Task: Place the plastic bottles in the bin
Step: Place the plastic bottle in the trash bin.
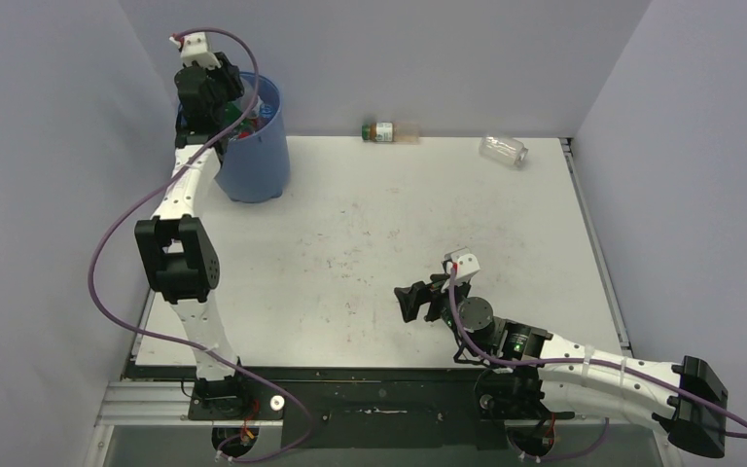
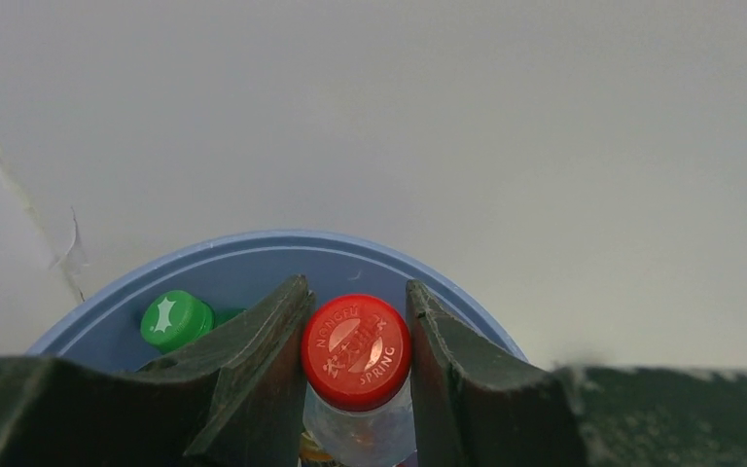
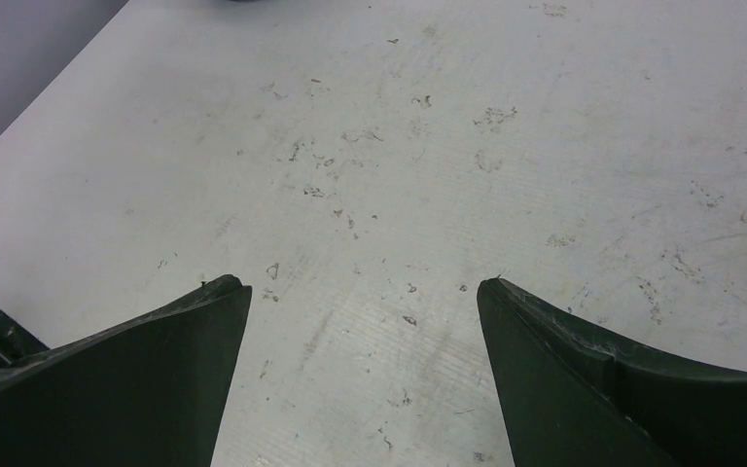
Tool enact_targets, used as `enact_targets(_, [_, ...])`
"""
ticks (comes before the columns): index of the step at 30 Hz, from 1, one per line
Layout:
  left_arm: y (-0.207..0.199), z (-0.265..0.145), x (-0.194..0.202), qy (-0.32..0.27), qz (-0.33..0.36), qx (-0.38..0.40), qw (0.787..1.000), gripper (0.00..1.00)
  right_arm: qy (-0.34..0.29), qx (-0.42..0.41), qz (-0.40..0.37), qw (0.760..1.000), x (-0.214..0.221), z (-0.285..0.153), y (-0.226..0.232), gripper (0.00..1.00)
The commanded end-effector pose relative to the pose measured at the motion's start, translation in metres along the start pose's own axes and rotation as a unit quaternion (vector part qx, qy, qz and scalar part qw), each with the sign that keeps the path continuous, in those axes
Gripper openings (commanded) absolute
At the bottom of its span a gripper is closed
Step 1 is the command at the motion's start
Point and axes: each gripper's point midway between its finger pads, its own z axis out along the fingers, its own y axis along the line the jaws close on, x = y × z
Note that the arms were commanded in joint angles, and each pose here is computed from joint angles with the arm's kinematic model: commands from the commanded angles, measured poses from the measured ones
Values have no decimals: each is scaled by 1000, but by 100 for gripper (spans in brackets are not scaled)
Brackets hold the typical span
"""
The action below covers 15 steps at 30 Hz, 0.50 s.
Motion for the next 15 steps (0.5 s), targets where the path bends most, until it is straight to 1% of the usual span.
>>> enact_targets(1, [-5,-11,38,50,-29,34,998,13,-17,-3,18,1000,-16,-1,4,90])
enact_targets(2, [-9,-13,32,38,-39,43,998,11,-18,-2,19,1000,-17,-1,3,90])
enact_targets(4, [-19,-17,15,18,-52,63,997,2,-19,-2,19,1000,-17,-2,3,90])
enact_targets(5, [-23,-19,6,8,-54,70,996,0,-21,-2,21,1000,-18,-2,3,90])
enact_targets(7, [-27,-24,-18,-23,-52,69,996,0,-20,-5,21,1000,-19,-2,4,90])
enact_targets(10, [-28,-43,-70,-87,-39,50,994,0,-21,-7,23,999,-20,-3,5,90])
enact_targets(13, [-24,-62,-112,-124,-14,24,992,0,-24,-8,26,999,-21,-4,5,90])
enact_targets(15, [-19,-76,-133,-141,0,5,990,0,-25,-9,27,999,-22,-5,5,90])
